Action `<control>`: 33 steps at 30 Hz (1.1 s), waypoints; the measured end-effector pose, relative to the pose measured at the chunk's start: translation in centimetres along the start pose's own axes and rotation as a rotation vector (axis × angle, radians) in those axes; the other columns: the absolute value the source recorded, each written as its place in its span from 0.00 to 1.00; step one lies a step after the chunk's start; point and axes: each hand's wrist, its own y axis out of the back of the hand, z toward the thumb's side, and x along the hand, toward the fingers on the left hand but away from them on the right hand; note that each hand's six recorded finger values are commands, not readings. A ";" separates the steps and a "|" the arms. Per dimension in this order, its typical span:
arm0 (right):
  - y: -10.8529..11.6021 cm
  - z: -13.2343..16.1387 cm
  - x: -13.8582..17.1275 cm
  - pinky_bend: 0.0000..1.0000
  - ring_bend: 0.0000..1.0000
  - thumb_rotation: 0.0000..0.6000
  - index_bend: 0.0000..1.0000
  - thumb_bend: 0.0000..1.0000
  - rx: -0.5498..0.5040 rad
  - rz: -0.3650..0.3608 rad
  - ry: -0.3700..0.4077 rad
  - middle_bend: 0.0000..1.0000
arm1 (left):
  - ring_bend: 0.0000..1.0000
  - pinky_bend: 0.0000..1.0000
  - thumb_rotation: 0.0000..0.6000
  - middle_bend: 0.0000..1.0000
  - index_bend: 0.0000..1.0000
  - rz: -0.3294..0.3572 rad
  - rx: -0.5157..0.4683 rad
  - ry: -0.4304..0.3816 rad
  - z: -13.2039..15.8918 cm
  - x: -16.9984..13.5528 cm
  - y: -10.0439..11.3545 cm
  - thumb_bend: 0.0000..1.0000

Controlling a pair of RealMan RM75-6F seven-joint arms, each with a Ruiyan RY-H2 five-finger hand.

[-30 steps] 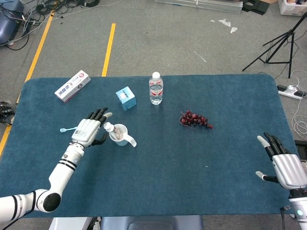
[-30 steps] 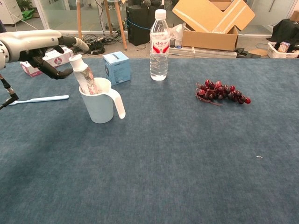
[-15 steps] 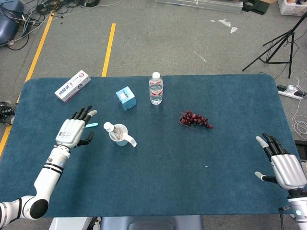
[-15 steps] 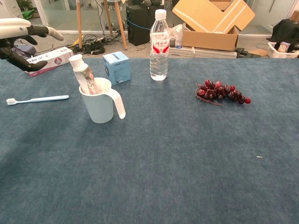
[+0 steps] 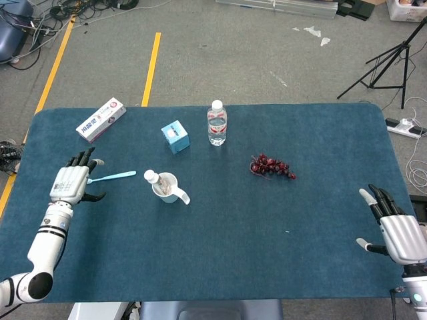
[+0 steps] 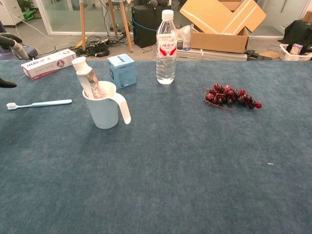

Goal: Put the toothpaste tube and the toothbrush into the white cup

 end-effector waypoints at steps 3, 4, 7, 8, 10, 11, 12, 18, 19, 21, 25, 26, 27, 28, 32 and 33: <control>0.1 0.0 0.0 0.39 0.04 1.00 0.04 0.00 -0.001 -0.004 -0.002 0.03 | 0.00 0.07 1.00 0.00 0.26 -0.011 0.009 0.017 -0.5 0.8 -0.4 0.12; 0.1 -0.1 0.0 0.39 0.04 1.00 0.04 0.00 -0.002 -0.005 -0.004 0.03 | 0.00 0.07 1.00 0.00 0.26 -0.014 0.012 0.019 -0.6 1.0 -0.6 0.12; 0.2 -0.2 0.0 0.39 0.04 1.00 0.04 0.00 -0.004 -0.006 -0.009 0.03 | 0.00 0.06 1.00 0.00 0.28 -0.022 0.022 0.020 -0.5 1.7 -1.1 0.12; 0.2 -0.3 0.0 0.39 0.04 1.00 0.04 0.00 -0.005 -0.007 -0.011 0.03 | 0.00 0.06 1.00 0.00 0.28 -0.024 0.024 0.020 -0.4 1.8 -1.2 0.12; 0.2 -0.3 0.0 0.39 0.04 1.00 0.04 0.00 -0.005 -0.008 -0.012 0.03 | 0.00 0.05 1.00 0.00 0.29 -0.026 0.028 0.019 -0.4 2.2 -1.5 0.12; 0.2 -0.3 0.0 0.39 0.04 1.00 0.04 0.00 -0.006 -0.008 -0.012 0.03 | 0.00 0.05 1.00 0.00 0.29 -0.028 0.029 0.019 -0.3 2.3 -1.6 0.12; 0.2 -0.3 0.0 0.39 0.04 1.00 0.04 0.00 -0.005 -0.008 -0.012 0.03 | 0.00 0.05 1.00 0.00 0.30 -0.030 0.032 0.020 -0.3 2.4 -1.8 0.12; 0.1 -0.5 -0.2 0.39 0.04 1.00 0.04 0.00 -0.001 -0.003 -0.020 0.03 | 0.00 0.04 1.00 0.00 0.32 -0.036 0.029 0.027 -0.7 3.0 -2.5 0.12; 0.0 -0.5 -0.3 0.39 0.04 1.00 0.04 0.00 0.001 0.000 -0.025 0.03 | 0.00 0.04 1.00 0.00 0.32 -0.037 0.027 0.028 -0.8 3.1 -2.6 0.12; -0.1 -0.6 -0.4 0.39 0.04 1.00 0.04 0.00 0.005 0.002 -0.032 0.03 | 0.00 0.04 1.00 0.00 0.34 -0.037 0.022 0.029 -0.9 3.3 -2.9 0.12; -0.3 -0.7 -0.7 0.39 0.04 1.00 0.04 0.00 0.014 0.007 -0.043 0.03 | 0.00 0.04 1.00 0.00 0.36 -0.038 0.012 0.026 -1.1 3.8 -3.7 0.12; -0.4 -0.7 -0.7 0.39 0.04 1.00 0.04 0.00 0.016 0.009 -0.044 0.03 | 0.00 0.04 1.00 0.00 0.36 -0.037 0.011 0.024 -1.1 3.9 -3.8 0.12; -0.4 -0.7 -0.7 0.39 0.04 1.00 0.04 0.00 0.017 0.010 -0.044 0.03 | 0.00 0.04 1.00 0.00 0.37 -0.035 0.012 0.022 -1.1 4.0 -4.1 0.12; -0.5 -0.7 -0.7 0.39 0.04 1.00 0.04 0.00 0.017 0.011 -0.044 0.03 | 0.00 0.04 1.00 0.00 0.37 -0.034 0.012 0.020 -1.1 4.1 -4.2 0.12; -0.5 -0.7 -0.8 0.39 0.04 1.00 0.04 0.00 0.018 0.011 -0.044 0.03 | 0.00 0.04 1.00 0.00 0.39 -0.029 0.003 0.020 -1.1 4.4 -4.9 0.12; -0.5 -0.7 -0.8 0.39 0.04 1.00 0.04 0.00 0.017 0.011 -0.045 0.03 | 0.00 0.04 1.00 0.00 0.39 -0.029 0.000 0.021 -1.1 4.6 -5.2 0.12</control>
